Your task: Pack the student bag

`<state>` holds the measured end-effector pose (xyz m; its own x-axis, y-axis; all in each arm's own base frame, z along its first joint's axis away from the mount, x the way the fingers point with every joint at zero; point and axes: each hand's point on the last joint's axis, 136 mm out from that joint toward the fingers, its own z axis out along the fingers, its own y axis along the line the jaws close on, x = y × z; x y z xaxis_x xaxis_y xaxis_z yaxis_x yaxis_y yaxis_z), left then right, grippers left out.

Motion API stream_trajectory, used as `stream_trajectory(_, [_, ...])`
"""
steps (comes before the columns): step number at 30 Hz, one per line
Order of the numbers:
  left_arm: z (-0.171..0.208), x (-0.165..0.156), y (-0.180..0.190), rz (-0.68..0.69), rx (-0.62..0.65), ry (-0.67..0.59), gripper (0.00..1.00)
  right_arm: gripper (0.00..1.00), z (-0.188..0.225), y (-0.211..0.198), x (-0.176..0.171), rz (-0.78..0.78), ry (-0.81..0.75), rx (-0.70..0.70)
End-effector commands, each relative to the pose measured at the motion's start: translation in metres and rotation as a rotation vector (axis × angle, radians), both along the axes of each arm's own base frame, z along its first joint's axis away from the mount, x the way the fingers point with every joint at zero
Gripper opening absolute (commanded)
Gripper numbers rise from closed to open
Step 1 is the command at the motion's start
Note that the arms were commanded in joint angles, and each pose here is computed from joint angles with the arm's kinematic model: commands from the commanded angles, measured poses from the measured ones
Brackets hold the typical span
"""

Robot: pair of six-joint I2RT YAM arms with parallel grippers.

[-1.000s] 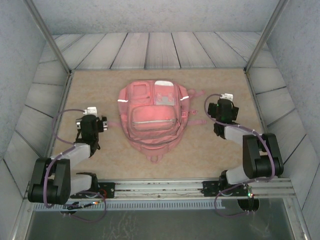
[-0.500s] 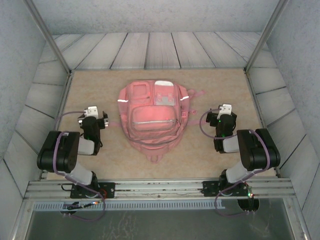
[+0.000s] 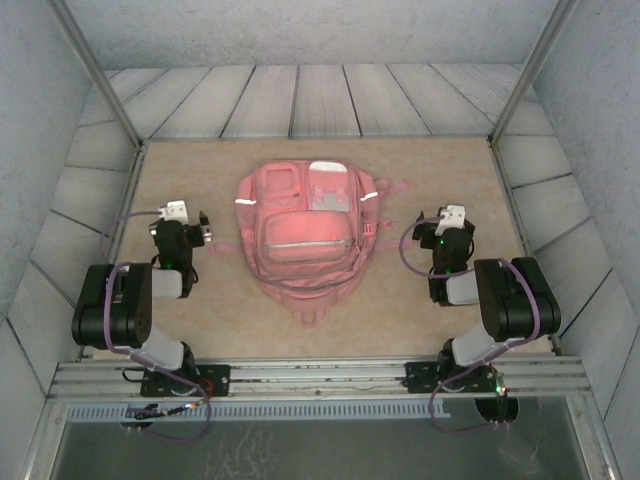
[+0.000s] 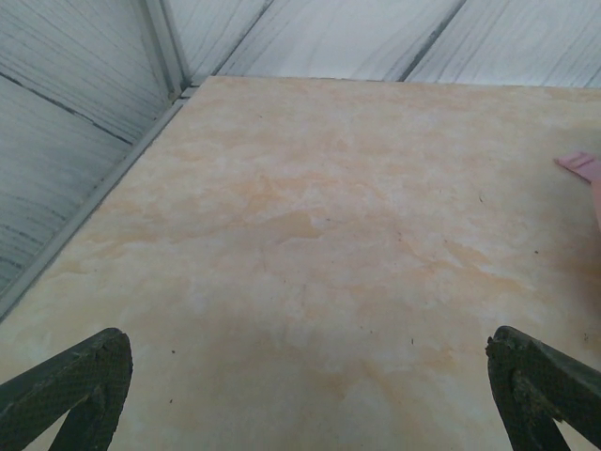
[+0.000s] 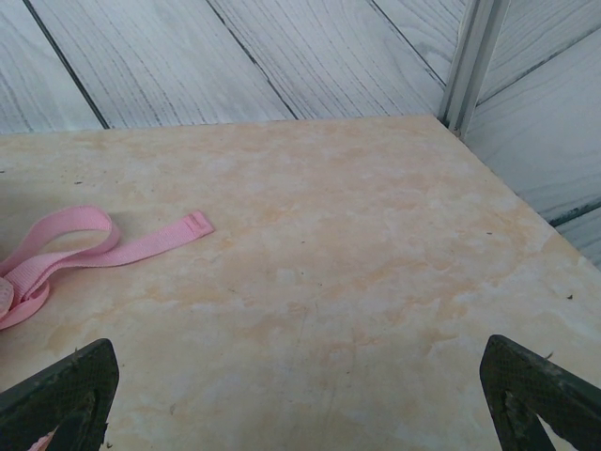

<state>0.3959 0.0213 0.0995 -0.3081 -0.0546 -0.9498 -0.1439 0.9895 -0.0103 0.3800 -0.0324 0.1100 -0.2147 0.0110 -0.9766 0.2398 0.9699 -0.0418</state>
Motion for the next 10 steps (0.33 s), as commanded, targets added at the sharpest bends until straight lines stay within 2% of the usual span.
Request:
stream_trajectory(1, [0.0084,0.0028,0.0001,-0.001,-0.006,-0.021,1.00,1.00,0.0065,0.0012,0.0028,0.013,-0.029,0.001])
stream_trajectory(10, [0.0081,0.0041,-0.0016,-0.012,-0.005,-0.014,1.00,1.00,0.0063,0.0012,0.0028,0.013,-0.029,0.002])
